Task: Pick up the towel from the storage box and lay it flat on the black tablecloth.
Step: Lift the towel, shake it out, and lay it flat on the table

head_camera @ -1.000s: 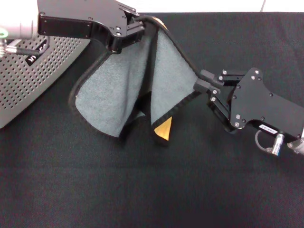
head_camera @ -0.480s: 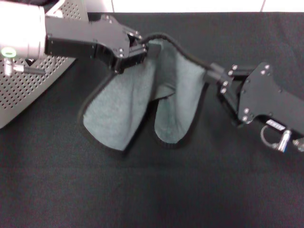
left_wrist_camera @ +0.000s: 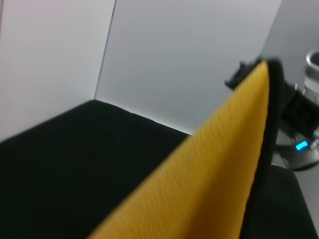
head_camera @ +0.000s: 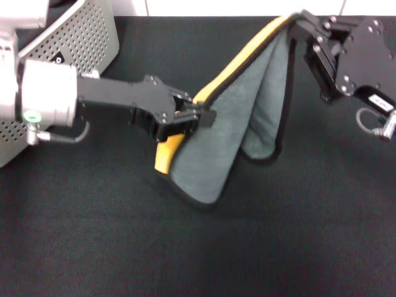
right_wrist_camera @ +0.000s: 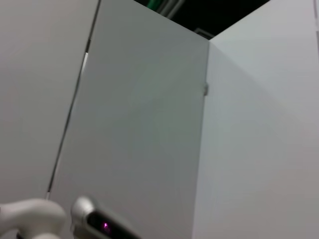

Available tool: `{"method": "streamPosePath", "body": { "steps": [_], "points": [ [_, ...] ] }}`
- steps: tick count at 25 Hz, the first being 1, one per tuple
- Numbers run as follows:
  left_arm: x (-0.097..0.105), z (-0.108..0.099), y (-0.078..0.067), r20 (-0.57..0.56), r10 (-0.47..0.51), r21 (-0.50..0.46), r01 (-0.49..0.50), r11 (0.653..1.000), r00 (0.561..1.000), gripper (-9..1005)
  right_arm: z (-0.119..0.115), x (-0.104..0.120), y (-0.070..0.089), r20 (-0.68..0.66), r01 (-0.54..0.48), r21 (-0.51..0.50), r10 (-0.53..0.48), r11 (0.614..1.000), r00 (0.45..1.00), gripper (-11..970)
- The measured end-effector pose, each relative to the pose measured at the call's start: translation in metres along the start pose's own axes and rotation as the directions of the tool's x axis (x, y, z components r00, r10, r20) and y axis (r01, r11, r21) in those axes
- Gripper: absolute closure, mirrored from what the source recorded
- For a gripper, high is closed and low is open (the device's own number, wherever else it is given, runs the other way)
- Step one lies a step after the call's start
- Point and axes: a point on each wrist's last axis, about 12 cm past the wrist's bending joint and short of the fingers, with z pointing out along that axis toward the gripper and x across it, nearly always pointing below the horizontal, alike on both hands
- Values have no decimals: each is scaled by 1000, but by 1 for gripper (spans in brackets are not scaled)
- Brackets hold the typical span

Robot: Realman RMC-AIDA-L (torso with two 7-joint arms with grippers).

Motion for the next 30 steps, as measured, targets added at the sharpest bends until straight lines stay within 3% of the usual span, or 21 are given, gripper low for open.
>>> {"method": "streamPosePath", "body": {
  "steps": [9,30],
  "points": [
    [28,14,0,24,-26,52,25,998,999,895,22,-7,-14,19,9,-52,-8,999,1000,948],
    [44,21,2,44,-47,44,46,998,998,895,18,-20,-30,78,53,32,-56,998,995,949]
  ]
}}
